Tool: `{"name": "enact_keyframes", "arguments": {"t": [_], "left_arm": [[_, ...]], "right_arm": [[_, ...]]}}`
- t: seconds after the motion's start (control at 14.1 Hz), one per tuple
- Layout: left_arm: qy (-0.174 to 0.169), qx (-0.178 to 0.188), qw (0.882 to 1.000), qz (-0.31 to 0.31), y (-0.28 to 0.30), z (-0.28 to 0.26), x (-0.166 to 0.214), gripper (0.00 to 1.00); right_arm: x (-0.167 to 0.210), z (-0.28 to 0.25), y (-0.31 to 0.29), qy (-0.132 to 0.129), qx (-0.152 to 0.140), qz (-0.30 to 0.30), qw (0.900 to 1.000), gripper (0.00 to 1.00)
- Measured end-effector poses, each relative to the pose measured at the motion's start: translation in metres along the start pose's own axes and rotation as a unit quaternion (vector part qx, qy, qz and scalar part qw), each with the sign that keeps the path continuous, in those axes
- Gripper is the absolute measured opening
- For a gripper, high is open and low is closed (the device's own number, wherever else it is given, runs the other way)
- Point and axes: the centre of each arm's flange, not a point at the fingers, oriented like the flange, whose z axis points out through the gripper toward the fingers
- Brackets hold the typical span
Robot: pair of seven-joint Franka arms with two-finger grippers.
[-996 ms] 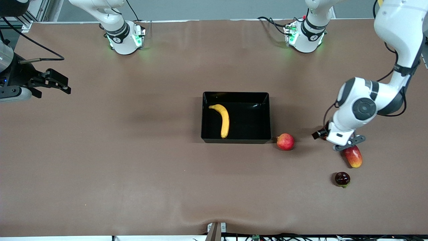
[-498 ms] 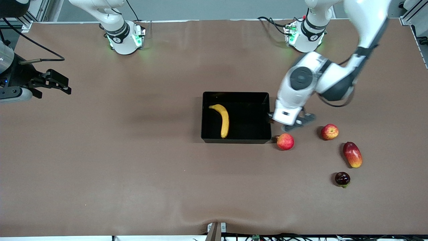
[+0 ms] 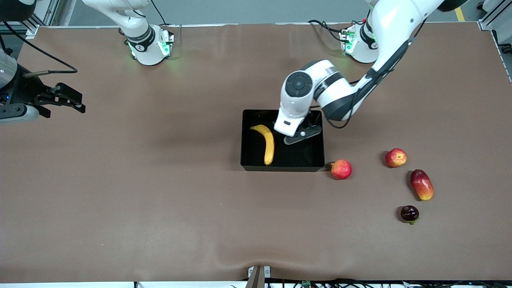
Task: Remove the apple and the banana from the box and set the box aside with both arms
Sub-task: 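Reach the left gripper back into the box toward the banana, then grasp and lift the banana with the left gripper while the right gripper approaches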
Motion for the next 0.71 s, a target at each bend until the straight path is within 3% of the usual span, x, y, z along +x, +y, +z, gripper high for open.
{"name": "enact_keyframes", "arguments": {"t": [0.36, 0.71], "left_arm": [[0.014, 0.009, 0.999, 0.035, 0.042, 0.056, -0.009, 1.0], [0.009, -0.029, 0.998, 0.047, 0.058, 0.082, -0.018, 0.96]], "right_arm": [[0.001, 0.003, -0.001, -0.002, 0.001, -0.001, 1.0, 1.0], [0.009, 0.01, -0.012, 0.002, 0.002, -0.012, 1.0, 1.0]]}}
